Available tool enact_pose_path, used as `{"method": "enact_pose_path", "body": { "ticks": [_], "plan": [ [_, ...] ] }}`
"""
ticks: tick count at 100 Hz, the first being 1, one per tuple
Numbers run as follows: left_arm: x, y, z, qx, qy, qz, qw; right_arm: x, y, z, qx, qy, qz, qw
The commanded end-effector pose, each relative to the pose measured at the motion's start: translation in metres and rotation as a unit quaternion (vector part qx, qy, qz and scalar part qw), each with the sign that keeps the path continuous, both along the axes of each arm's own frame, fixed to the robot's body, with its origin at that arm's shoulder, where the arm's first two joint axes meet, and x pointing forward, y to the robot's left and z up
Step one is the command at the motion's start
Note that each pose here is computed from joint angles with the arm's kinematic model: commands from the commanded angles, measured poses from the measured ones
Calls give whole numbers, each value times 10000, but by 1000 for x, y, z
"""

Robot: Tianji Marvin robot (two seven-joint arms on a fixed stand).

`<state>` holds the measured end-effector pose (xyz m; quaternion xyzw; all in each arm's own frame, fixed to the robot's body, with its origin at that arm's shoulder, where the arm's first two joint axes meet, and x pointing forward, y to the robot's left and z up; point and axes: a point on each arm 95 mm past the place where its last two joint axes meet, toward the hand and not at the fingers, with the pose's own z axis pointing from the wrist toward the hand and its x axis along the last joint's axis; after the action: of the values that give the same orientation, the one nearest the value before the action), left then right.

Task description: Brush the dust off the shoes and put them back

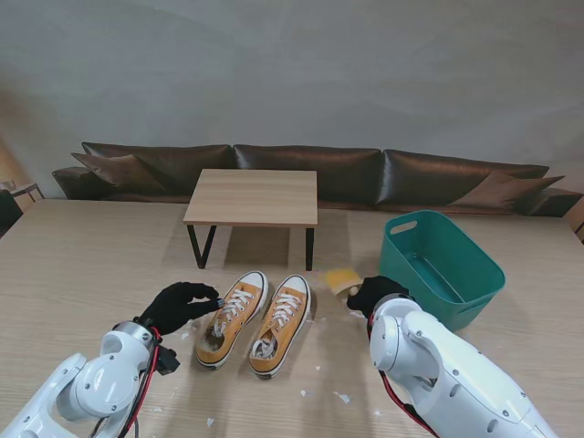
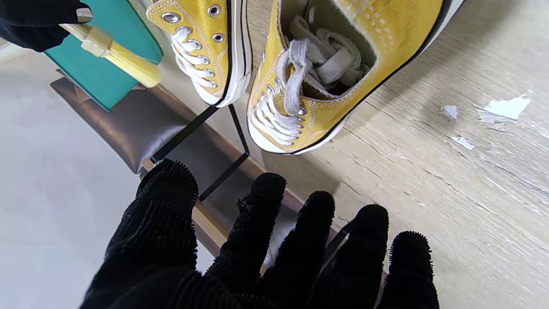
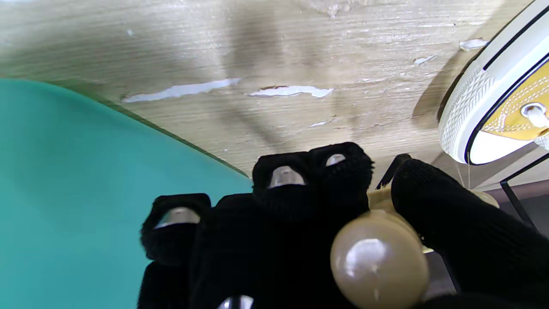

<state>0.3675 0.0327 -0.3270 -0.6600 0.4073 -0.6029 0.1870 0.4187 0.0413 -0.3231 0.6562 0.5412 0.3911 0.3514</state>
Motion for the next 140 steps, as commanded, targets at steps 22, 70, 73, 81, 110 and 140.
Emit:
{"method": "enact_pose_path", "body": {
  "ticks": [22, 70, 73, 81, 110, 140],
  "plan": [
    [-1, -2, -2, -28, 105, -65, 9999, -11, -4, -12, -12, 187, -32, 9998],
    [-1, -2, -3, -26, 110, -53, 9999, -7, -11, -30, -128, 312, -207, 9992],
    [-1, -3, -3, -26, 115, -54, 9999, -8, -11, -31, -133, 330, -208, 9992],
    [-1, -3, -3, -30, 128, -59, 9999, -8, -11, -34, -156, 362, -194, 9990],
    [0, -3, -3, -47, 138, -63, 9999, -11, -12, -39, -264, 407, -199, 9986],
    [0, -3, -3, -43, 137, -68, 9999, -12, -12, -46, -487, 418, -290, 9975]
  ]
}}
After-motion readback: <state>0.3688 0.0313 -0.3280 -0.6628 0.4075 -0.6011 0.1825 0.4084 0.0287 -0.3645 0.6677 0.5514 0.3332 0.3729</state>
